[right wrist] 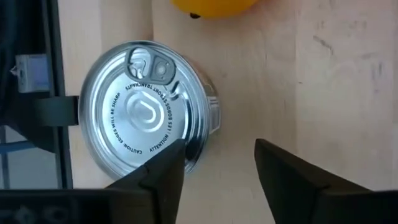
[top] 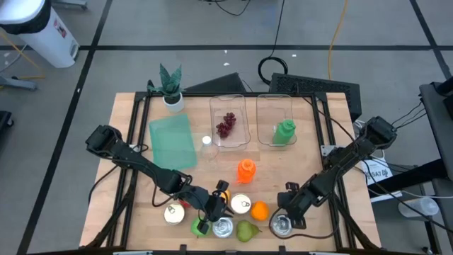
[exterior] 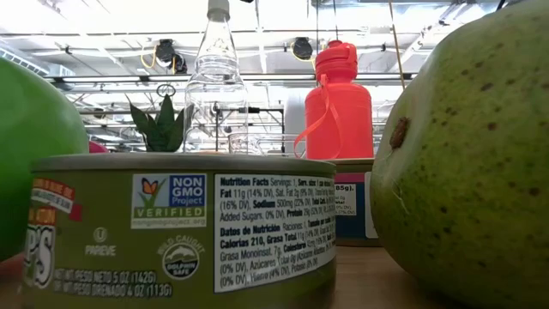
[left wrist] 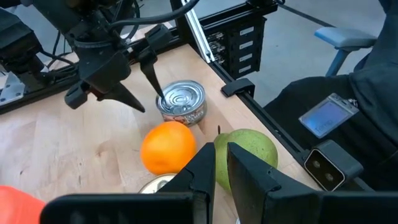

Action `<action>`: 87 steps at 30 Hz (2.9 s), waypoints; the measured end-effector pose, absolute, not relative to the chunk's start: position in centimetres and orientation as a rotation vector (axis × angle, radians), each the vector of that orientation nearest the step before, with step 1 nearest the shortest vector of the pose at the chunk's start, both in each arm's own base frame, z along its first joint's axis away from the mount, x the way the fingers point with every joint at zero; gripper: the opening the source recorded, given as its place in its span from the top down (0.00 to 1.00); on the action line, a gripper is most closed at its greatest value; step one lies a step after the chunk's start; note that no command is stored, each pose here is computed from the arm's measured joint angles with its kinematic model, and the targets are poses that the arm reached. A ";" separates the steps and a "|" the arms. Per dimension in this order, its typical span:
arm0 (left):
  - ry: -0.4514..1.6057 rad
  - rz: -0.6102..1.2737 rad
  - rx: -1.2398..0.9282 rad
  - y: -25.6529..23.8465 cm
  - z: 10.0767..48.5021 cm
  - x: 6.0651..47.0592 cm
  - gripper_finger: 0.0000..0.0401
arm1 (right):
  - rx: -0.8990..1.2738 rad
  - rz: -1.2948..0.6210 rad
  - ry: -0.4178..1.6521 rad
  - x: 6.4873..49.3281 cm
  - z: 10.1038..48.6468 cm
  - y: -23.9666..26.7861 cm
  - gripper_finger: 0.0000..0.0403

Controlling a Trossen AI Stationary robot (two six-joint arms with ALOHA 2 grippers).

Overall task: Pick & Place Food Item
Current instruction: Put the right green tuna can into the blue bin

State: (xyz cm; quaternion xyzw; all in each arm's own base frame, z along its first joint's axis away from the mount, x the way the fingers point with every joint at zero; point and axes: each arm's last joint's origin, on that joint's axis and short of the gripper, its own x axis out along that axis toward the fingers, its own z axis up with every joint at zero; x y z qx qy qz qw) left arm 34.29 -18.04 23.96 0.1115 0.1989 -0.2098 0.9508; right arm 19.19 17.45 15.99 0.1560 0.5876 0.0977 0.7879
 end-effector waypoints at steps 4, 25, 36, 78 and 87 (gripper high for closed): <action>0.404 -0.425 0.228 -18.0 24.0 34.3 0.87 | 0.330 0.195 1.275 19.0 15.5 17.1 0.61; 0.419 -0.388 0.166 -17.2 24.0 34.7 0.87 | 0.320 0.115 1.206 18.6 14.0 15.4 1.00; 0.423 -0.381 0.161 -16.9 23.9 34.8 0.87 | 0.179 0.076 1.193 19.5 17.1 16.4 1.00; 0.382 -0.337 0.051 -16.6 20.4 42.6 0.42 | 0.109 0.166 1.105 19.0 19.4 18.9 1.00; 0.407 -0.356 0.103 -16.9 20.5 42.2 0.29 | 0.073 0.440 0.949 17.0 19.2 24.0 1.00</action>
